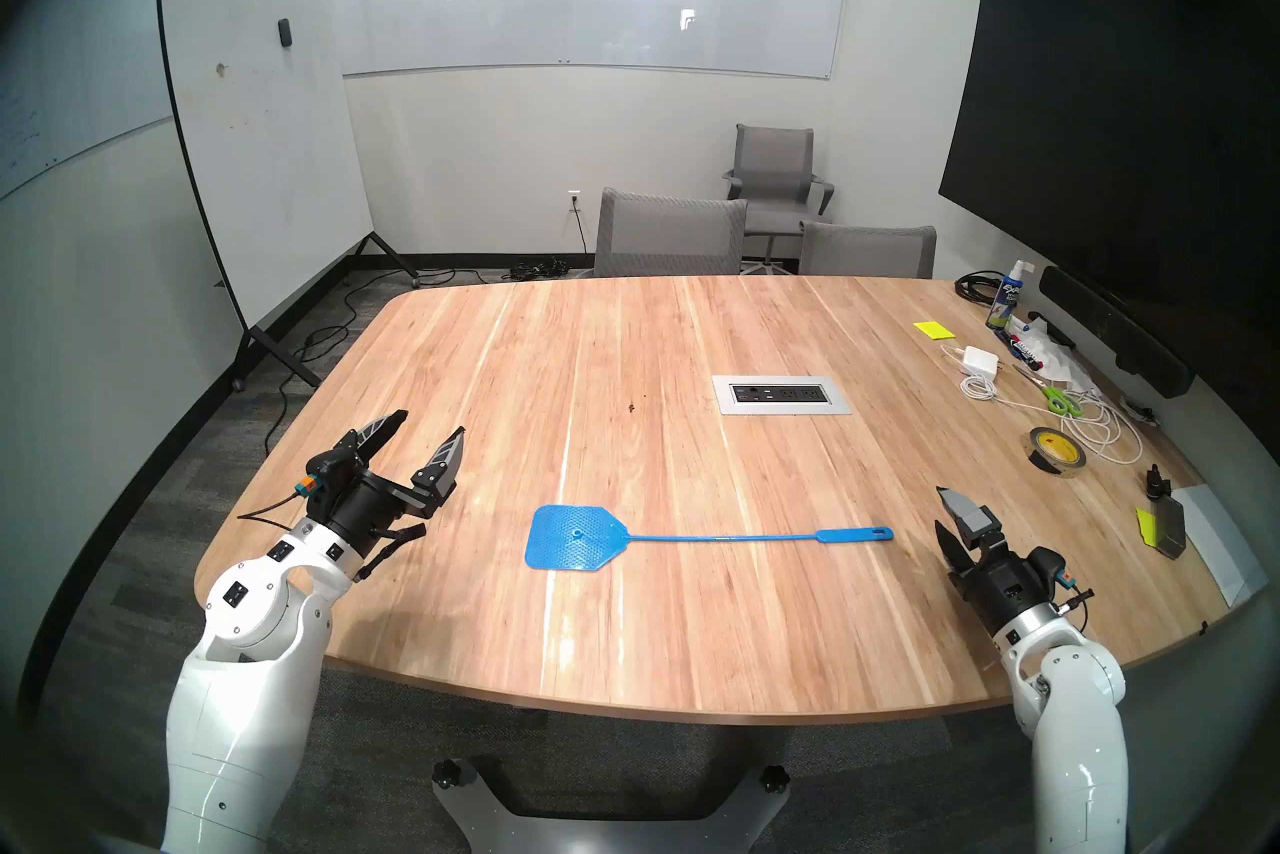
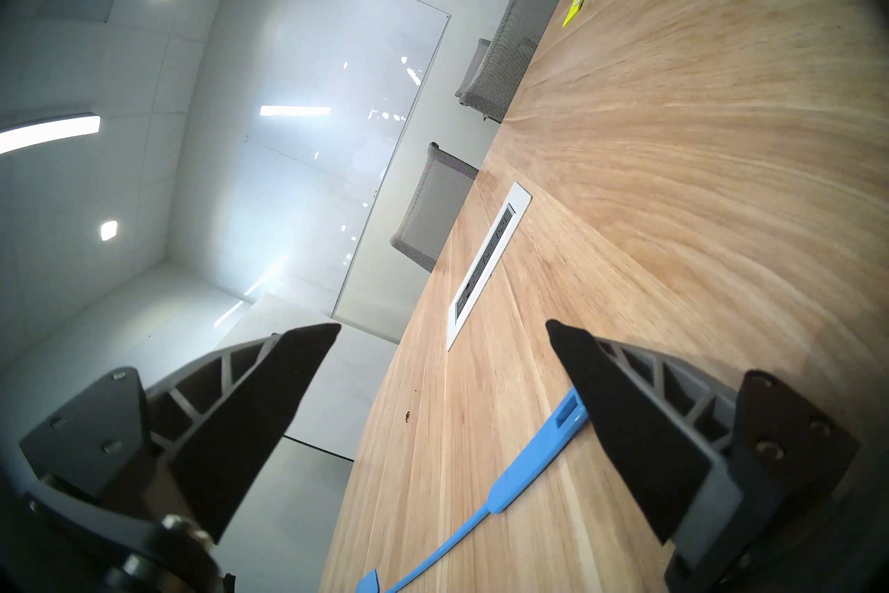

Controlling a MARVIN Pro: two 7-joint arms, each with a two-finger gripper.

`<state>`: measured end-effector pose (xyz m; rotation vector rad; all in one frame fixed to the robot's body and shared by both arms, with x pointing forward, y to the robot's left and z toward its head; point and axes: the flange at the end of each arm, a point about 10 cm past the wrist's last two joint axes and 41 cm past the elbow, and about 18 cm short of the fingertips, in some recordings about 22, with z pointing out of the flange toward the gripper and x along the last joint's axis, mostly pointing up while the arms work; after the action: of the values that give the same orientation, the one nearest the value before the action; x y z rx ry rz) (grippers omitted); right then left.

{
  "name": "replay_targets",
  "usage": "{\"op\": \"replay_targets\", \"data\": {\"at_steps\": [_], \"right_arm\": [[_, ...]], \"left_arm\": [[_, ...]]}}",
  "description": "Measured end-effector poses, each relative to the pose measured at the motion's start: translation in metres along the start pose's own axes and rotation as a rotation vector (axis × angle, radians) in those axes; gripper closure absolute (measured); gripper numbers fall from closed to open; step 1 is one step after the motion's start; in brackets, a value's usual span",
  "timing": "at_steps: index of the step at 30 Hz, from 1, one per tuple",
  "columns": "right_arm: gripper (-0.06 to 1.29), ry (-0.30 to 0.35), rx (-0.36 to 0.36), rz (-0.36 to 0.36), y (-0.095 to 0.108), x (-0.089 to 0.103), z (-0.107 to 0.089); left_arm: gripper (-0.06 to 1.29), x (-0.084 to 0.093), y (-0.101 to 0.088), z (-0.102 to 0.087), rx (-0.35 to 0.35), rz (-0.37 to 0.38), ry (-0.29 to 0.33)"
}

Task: Swat a bug on table

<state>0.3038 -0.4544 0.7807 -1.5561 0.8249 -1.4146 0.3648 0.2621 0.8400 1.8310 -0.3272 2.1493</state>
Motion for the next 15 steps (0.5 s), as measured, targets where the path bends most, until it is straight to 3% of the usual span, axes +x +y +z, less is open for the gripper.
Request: {"op": "replay_targets", "data": {"at_steps": [15], "right_arm": [[-0.01, 0.000, -0.002, 0.001, 0.0006, -0.0002, -0.0003]], "left_arm": [[-0.04, -0.0008, 0.0001, -0.0001, 0.000, -0.002, -0.001]]}}
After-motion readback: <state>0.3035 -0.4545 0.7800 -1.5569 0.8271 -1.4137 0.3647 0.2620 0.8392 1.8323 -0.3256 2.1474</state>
